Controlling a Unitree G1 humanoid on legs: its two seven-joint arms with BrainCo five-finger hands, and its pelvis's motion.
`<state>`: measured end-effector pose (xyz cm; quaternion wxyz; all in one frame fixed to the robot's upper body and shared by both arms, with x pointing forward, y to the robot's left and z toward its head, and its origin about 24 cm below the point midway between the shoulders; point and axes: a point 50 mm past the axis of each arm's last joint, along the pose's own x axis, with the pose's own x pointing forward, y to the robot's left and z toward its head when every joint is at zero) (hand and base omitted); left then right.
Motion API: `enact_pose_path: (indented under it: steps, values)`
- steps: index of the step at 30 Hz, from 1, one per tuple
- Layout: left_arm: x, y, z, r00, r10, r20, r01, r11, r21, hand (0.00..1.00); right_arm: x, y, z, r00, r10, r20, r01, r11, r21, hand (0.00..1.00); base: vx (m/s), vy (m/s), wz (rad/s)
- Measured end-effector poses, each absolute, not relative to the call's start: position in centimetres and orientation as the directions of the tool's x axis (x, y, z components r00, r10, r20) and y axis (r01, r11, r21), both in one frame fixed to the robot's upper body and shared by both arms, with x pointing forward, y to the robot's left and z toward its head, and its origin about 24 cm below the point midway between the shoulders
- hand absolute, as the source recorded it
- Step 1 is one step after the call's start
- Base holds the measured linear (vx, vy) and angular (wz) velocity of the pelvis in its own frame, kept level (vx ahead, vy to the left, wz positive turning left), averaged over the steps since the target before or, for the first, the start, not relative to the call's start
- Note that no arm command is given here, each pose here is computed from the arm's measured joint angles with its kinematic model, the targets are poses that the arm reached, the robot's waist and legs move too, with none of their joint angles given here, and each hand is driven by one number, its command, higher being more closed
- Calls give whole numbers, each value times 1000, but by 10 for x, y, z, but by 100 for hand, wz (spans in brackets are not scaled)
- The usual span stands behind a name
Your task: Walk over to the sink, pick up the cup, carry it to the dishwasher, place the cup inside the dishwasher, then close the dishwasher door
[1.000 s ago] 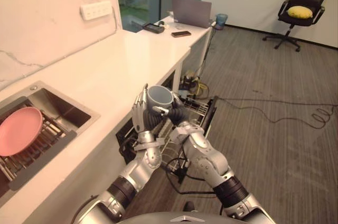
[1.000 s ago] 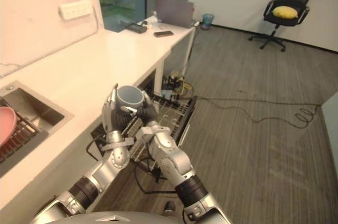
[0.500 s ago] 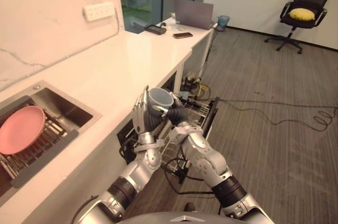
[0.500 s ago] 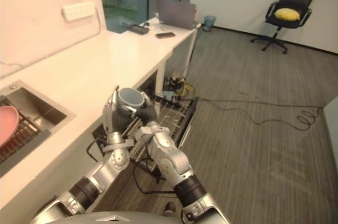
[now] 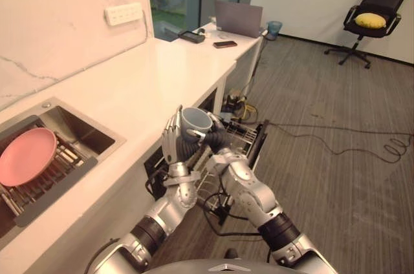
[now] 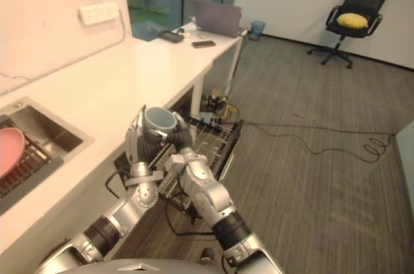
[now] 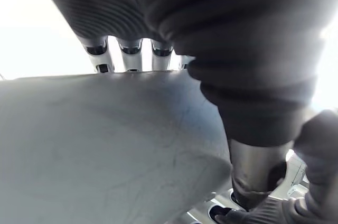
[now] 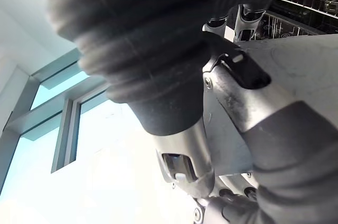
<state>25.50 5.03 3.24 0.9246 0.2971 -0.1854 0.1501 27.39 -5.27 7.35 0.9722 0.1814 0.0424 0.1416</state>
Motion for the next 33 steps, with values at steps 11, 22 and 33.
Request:
enact_pose_path:
  steps: [11, 22, 33]
  values:
    - [250, 35, 34, 891, 76, 448, -321, 803, 502, 0, 286, -63, 104, 994, 12, 111, -56, 913, 403, 100, -1, 0, 0]
    - [248, 35, 35, 874, 58, 483, -345, 774, 532, 0, 295, -99, 134, 902, -354, 246, 224, 872, 435, 100, 0, 0, -1]
    - [189, 38, -25, 864, -473, -172, 492, 866, 87, 0, 268, -242, 105, 721, -658, 218, 563, 739, 370, 100, 16, 5, 4]
